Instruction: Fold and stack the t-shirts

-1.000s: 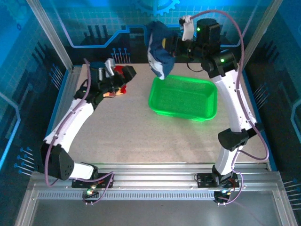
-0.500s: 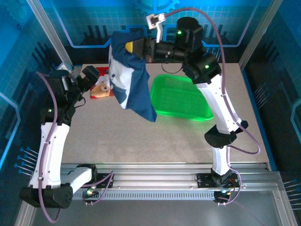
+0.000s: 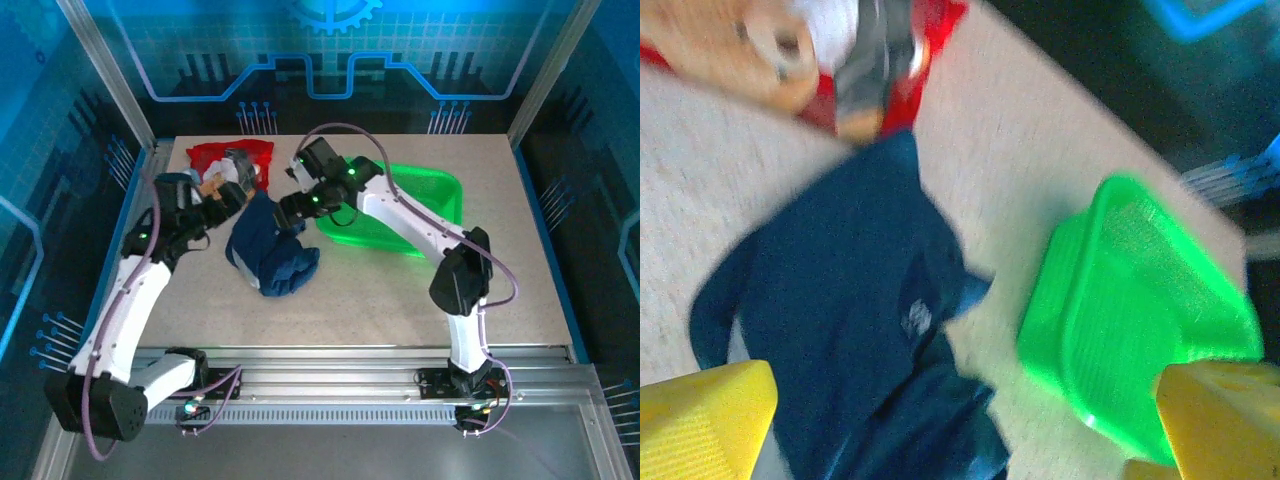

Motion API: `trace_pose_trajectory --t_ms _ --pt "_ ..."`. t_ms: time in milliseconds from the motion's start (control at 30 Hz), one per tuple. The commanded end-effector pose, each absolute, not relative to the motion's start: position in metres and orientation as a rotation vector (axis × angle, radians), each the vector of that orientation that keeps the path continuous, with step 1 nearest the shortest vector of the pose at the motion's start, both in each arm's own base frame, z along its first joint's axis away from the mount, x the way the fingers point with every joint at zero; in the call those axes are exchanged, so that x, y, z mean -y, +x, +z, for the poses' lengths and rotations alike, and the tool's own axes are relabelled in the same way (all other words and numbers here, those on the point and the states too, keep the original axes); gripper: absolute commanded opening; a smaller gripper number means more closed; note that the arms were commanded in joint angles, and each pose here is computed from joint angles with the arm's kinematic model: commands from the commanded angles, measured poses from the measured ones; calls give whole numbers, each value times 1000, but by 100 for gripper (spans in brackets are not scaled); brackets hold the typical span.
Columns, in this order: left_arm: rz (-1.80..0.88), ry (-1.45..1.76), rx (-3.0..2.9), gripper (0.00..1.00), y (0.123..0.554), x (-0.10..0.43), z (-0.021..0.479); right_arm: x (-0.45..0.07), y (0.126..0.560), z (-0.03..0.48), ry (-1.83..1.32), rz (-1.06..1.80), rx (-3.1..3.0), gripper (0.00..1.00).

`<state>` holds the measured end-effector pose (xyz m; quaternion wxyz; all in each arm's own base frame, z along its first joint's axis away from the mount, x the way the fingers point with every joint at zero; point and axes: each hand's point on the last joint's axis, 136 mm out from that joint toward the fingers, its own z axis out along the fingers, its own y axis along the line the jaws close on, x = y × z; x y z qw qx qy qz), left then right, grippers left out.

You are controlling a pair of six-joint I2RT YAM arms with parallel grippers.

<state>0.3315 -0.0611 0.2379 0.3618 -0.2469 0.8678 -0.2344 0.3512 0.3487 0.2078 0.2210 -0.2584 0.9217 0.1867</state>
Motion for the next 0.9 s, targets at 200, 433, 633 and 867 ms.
trace_pose_trajectory --t_ms 200,433,633,867 --pt "-622 -638 -2626 99 296 97 129 -209 305 172 -1193 -53 -2466 97" --pt "-653 -642 -2769 99 297 114 89 -189 320 126 -1179 -65 -2474 96" --pt "-623 -653 -2806 98 297 116 74 -166 354 100 -1171 -257 -2515 93" --pt "-606 -659 -2803 98 298 114 70 -167 375 87 -1202 -187 -2529 90"
